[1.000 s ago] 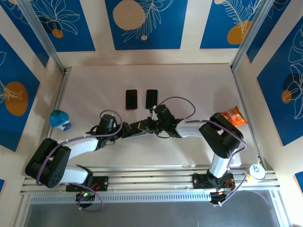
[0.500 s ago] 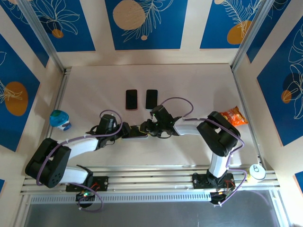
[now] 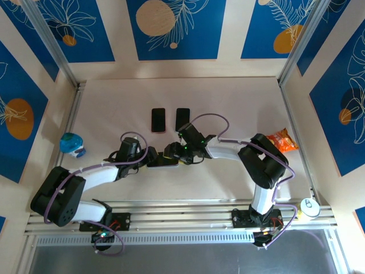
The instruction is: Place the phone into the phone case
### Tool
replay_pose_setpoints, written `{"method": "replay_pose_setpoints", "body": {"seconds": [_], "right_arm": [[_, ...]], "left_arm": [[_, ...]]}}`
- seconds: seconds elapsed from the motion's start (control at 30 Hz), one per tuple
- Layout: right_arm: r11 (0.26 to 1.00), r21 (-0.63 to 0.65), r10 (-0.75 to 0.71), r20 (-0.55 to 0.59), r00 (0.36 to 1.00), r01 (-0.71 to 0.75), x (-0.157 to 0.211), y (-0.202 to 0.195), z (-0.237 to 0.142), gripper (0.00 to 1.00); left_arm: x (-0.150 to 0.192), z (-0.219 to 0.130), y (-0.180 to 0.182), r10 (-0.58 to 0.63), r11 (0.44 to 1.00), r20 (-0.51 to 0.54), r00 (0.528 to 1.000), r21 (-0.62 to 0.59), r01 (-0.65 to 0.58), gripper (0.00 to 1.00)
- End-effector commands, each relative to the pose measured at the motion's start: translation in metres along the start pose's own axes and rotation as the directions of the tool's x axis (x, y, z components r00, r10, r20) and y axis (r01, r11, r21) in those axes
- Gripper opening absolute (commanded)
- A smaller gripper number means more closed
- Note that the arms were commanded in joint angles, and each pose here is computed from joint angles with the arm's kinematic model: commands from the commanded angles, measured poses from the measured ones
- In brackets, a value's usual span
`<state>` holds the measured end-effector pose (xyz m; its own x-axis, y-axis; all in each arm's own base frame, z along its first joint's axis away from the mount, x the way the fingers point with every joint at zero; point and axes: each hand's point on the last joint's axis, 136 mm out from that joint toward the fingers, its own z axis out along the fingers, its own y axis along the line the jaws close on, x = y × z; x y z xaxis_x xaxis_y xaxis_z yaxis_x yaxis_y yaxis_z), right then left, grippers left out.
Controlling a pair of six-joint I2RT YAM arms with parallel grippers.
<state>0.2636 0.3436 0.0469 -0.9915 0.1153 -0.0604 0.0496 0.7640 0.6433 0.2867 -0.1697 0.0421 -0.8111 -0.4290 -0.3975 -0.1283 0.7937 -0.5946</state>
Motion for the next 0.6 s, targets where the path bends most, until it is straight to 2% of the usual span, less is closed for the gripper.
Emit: {"method": "replay_pose_setpoints", "body": {"seconds": [0.0, 0.27, 0.5, 0.57], "right_arm": [[0.995, 0.095, 0.009, -0.027, 1.0, -0.007, 0.008, -0.01, -0.008, 0.7], [0.989, 0.146, 0.005, -0.016, 1.0, -0.003, 0.006, -0.007, -0.026, 0.72], [0.992, 0.122, -0.028, 0.018, 0.999, 0.026, 0.003, 0.0, -0.04, 0.73], [0.993, 0.113, -0.045, 0.027, 0.999, 0.041, 0.003, 0.0, -0.04, 0.69]], "left_arm": [[-0.018, -0.004, -0.016, 0.052, 0.998, 0.064, 0.997, 0.034, -0.054, 0.66], [-0.023, -0.014, -0.021, 0.082, 0.996, 0.084, 0.993, 0.031, -0.085, 0.66], [-0.02, -0.021, -0.027, 0.08, 0.995, 0.083, 0.993, 0.057, -0.085, 0.65], [-0.018, -0.021, -0.03, 0.079, 0.994, 0.078, 0.994, 0.068, -0.085, 0.64]]}}
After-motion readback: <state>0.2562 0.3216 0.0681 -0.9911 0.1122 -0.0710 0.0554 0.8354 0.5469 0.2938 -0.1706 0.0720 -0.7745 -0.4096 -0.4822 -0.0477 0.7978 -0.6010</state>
